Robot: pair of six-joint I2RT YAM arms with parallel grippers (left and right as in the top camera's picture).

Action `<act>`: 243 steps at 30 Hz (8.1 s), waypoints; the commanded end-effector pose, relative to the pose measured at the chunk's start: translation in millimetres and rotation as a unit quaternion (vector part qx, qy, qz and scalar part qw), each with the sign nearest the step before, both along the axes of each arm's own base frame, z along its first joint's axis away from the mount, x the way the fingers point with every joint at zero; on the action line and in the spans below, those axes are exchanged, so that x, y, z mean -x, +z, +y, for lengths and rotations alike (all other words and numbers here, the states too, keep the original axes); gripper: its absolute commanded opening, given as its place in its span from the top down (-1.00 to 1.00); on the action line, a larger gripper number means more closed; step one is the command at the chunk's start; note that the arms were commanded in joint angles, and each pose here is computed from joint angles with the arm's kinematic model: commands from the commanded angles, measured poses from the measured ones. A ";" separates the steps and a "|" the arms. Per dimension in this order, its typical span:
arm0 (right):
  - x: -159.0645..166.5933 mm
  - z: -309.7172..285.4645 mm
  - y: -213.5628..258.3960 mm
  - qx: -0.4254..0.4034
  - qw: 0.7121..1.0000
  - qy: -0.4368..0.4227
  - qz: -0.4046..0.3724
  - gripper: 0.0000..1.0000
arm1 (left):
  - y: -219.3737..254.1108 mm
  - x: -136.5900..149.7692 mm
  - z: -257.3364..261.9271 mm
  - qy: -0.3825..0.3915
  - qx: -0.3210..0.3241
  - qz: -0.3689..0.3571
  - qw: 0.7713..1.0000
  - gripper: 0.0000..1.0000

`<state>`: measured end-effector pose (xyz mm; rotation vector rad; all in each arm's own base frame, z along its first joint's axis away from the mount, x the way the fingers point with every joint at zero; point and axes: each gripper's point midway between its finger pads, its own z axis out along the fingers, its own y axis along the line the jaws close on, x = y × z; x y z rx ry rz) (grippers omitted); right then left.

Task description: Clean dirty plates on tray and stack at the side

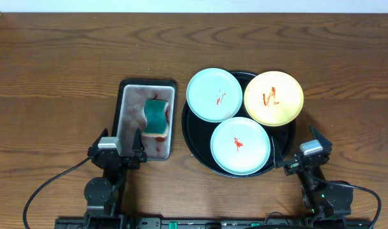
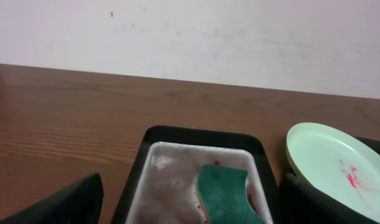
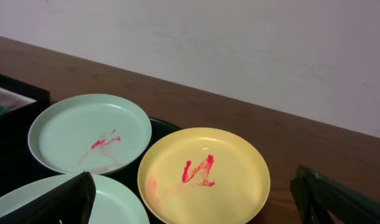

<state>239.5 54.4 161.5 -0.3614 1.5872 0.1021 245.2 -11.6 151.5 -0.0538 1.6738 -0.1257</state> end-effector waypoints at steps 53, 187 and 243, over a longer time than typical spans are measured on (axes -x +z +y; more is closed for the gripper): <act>-14.9 2.8 25.0 -0.084 0.958 -0.030 0.274 -0.98 | 20.1 19.6 -3.7 0.004 0.024 0.380 0.925 -0.80; -14.9 43.1 -156.6 -0.059 0.770 -0.001 0.635 0.94 | -52.0 -61.7 -102.6 -0.079 0.053 0.471 0.877 0.85; -33.9 46.9 -152.5 -0.082 0.791 -0.008 0.606 0.98 | -25.3 -97.5 -58.6 -0.074 0.127 0.405 0.902 0.85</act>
